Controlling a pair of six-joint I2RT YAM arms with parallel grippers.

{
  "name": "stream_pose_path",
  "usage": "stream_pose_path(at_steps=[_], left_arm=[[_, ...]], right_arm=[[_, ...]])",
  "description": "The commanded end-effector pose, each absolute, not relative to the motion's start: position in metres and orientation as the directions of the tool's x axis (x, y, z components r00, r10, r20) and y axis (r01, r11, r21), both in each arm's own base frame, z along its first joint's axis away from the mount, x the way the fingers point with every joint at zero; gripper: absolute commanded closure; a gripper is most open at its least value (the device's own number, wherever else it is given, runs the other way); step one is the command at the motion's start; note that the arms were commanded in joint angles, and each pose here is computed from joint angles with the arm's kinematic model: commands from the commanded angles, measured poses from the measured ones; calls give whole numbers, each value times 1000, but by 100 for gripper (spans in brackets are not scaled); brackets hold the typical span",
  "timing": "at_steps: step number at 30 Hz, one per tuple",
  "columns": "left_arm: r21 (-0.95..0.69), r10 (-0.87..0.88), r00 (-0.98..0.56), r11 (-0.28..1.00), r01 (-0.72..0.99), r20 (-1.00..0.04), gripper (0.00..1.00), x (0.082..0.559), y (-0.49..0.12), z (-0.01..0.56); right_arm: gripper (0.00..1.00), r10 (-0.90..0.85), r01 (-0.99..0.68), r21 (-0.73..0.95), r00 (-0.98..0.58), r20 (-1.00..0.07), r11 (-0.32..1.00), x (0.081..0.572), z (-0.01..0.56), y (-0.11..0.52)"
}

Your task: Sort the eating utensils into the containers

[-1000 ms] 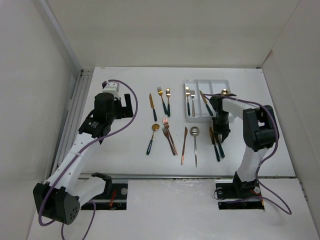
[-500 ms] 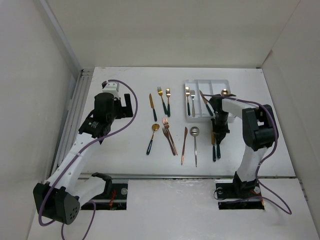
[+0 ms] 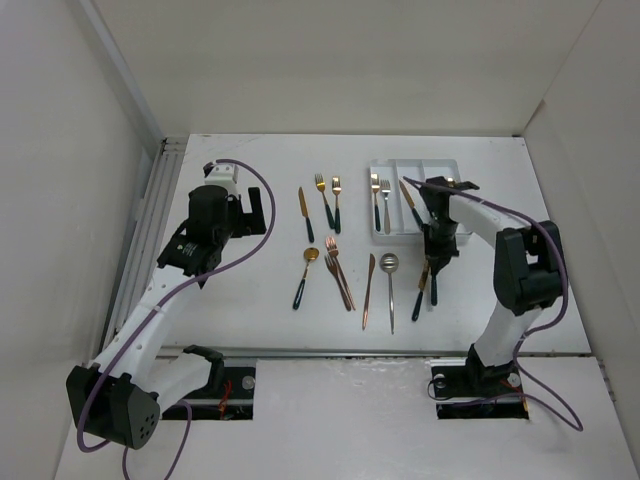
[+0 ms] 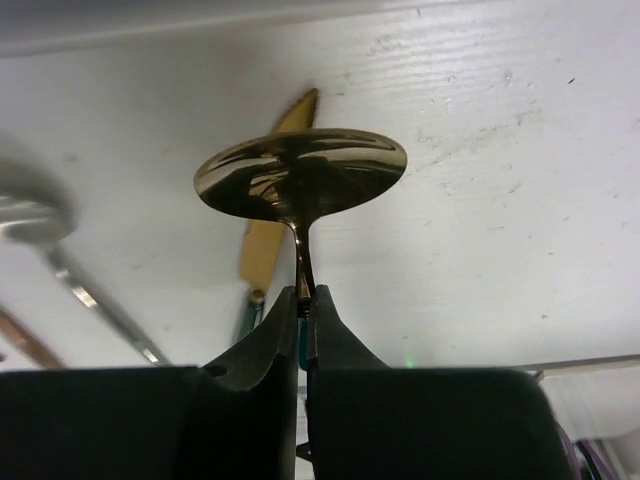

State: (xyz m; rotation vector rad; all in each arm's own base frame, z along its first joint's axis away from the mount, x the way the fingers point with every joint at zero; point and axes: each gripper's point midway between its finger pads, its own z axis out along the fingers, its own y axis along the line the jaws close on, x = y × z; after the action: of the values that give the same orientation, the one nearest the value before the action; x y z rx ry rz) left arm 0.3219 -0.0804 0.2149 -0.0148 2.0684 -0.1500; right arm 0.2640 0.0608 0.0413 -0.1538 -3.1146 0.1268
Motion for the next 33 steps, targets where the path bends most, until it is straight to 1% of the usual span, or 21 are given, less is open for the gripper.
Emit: stream_pose_path(at_steps=[1,3,6,7,8,10,11,12,13,14,15,16,17,18,19,20,22,23,28,32,33], left_arm=[[-112,-77,-441,992,56,-894,0,326,-80,225],[-112,-77,-441,992,56,-894,0,326,-80,225],[-110,-74,-449,992,55,-891,0,327,-81,222],[-110,-74,-449,992,55,-891,0,327,-81,222],[-108,-72,-456,993,54,-887,0,328,-81,219],[-108,-76,-454,993,45,-887,0,331,-79,221],[-106,-74,-462,993,44,-884,0,329,-78,219],[-106,-74,-462,993,44,-884,0,329,-78,219],[-97,-78,-459,995,17,-885,0,333,-72,220],[-92,-79,-457,996,8,-886,0,333,-70,223],[-85,-76,-464,996,-2,-882,0,334,-69,220],[-88,-84,-455,996,-12,-887,0,336,-66,225],[-83,-90,-453,996,-34,-887,0,339,-60,226],[-76,-84,-472,996,-36,-877,0,339,-60,219],[-80,-93,-461,996,-47,-883,0,341,-56,225],[-67,-80,-474,997,-44,-877,0,343,-56,223],[-63,-82,-486,996,-56,-870,0,347,-53,219],[-60,-80,-494,997,-56,-866,0,348,-54,216],[-42,-67,-510,997,-60,-858,0,358,-54,213],[-33,-60,-497,997,-63,-865,0,369,-55,215],[-33,-60,-497,997,-63,-865,0,369,-55,215]], right_arm=[[100,83,88,-29,-987,-137,996,288,86,74],[100,49,53,-13,-979,-196,999,293,106,78],[100,45,46,5,-954,-295,999,314,137,81],[100,38,41,-1,-928,-369,999,332,159,80],[100,42,49,-6,-917,-397,999,344,167,76],[100,37,70,-65,-909,-415,995,370,172,60],[100,38,82,-71,-875,-482,994,393,196,57],[100,14,75,-116,-892,-452,990,407,183,50],[100,10,85,-143,-889,-458,986,419,184,43],[100,18,124,-174,-860,-510,977,439,202,28],[100,27,145,-193,-861,-508,970,448,199,21],[100,38,153,-203,-877,-480,967,460,180,15],[100,60,176,-206,-880,-471,963,466,175,4],[100,62,187,-205,-865,-497,961,477,180,4],[100,68,197,-231,-880,-470,953,484,162,-4],[100,57,197,-256,-883,-467,946,488,158,-8],[100,54,206,-295,-891,-452,933,491,148,-14],[100,43,188,-308,-905,-424,933,491,133,-14],[100,40,162,-317,-933,-357,935,486,93,-13],[100,33,139,-294,-941,-338,946,484,82,-8],[96,33,133,-288,-944,-328,948,483,77,-6]])
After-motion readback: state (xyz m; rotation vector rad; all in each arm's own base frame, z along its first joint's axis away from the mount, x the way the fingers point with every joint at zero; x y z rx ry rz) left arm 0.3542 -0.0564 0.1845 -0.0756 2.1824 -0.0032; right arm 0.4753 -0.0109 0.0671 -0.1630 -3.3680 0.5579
